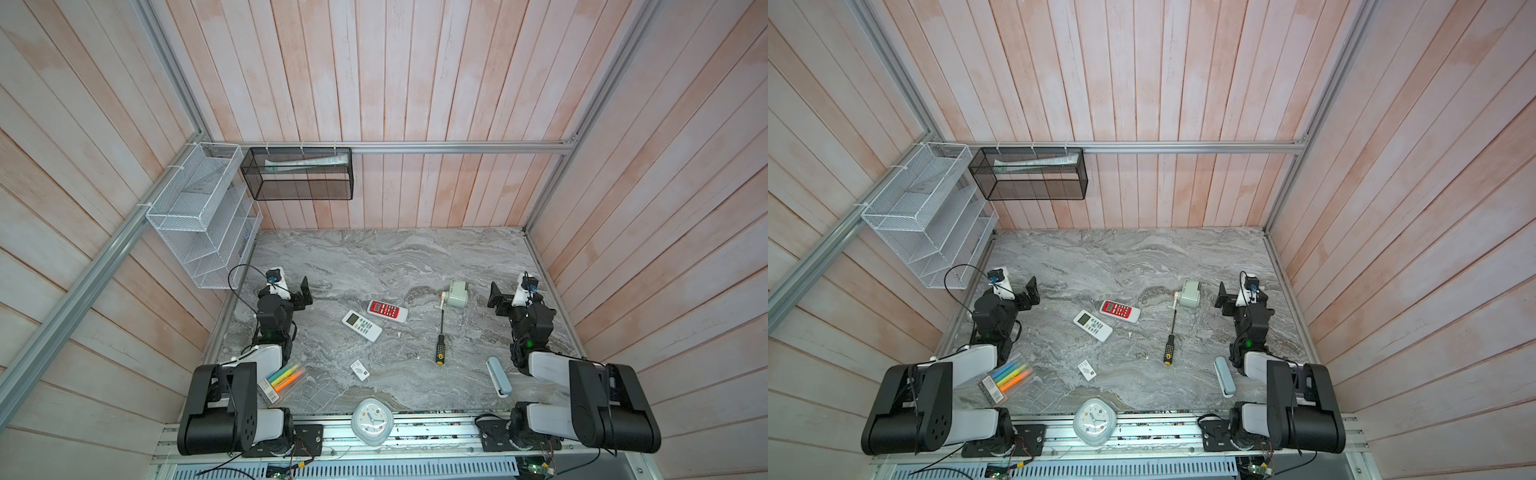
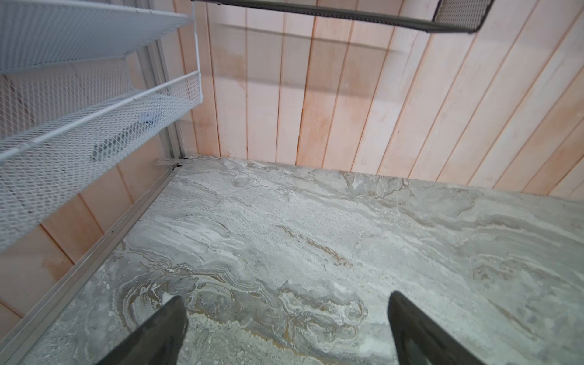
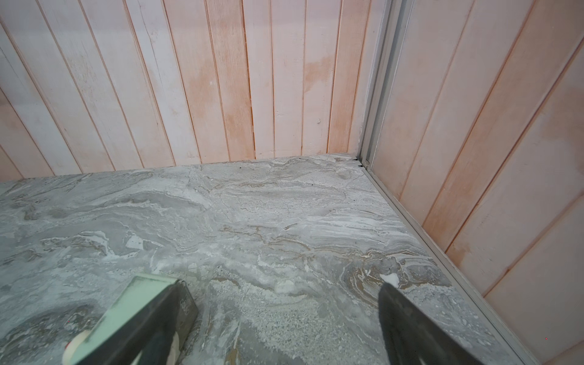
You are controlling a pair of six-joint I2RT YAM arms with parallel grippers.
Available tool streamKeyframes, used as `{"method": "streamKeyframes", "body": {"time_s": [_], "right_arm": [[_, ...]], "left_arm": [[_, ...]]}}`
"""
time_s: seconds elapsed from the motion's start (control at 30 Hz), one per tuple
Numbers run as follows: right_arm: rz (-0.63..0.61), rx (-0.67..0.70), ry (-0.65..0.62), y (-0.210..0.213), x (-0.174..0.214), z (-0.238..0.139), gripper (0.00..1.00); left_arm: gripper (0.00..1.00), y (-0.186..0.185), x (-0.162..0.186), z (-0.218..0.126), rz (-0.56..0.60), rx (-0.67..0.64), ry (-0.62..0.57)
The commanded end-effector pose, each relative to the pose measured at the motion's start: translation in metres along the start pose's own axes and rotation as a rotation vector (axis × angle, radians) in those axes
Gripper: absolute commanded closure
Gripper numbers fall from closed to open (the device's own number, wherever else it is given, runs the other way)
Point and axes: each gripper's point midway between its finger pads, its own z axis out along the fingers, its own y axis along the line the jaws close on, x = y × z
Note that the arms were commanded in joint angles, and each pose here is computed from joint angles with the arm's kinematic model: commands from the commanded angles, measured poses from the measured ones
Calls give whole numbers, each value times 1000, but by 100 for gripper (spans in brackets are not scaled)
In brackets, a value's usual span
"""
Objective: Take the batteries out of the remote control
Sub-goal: 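Move the left gripper over the white remote while the right gripper advances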
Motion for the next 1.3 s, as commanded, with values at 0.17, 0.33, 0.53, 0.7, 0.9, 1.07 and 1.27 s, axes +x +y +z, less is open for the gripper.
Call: {"method": "streamKeyframes", "body": {"time_s": [0.17, 0.33, 0.53, 0.7, 0.9, 1.07, 1.27], "right_arm": [[210, 60, 219, 12, 0, -7, 2], [182, 48, 353, 51, 6, -20, 2], [189, -73, 534, 107, 33, -34, 2], [158, -99, 642, 129, 54, -42, 2], [111, -117, 678, 142, 65, -42, 2], [98, -127, 674, 146, 65, -38, 2], [92, -142, 660, 149, 64, -35, 2]], "left_arm": [[0, -23, 26, -17, -151, -96, 286], [0, -72, 52, -31, -163, -38, 463], [0, -131, 96, -59, -251, 38, 676], [0, -153, 126, -70, -293, -18, 820], [0, -160, 155, -73, -337, -105, 924], [0, -164, 170, -70, -337, -155, 971], [0, -172, 175, -65, -346, -185, 976]]}}
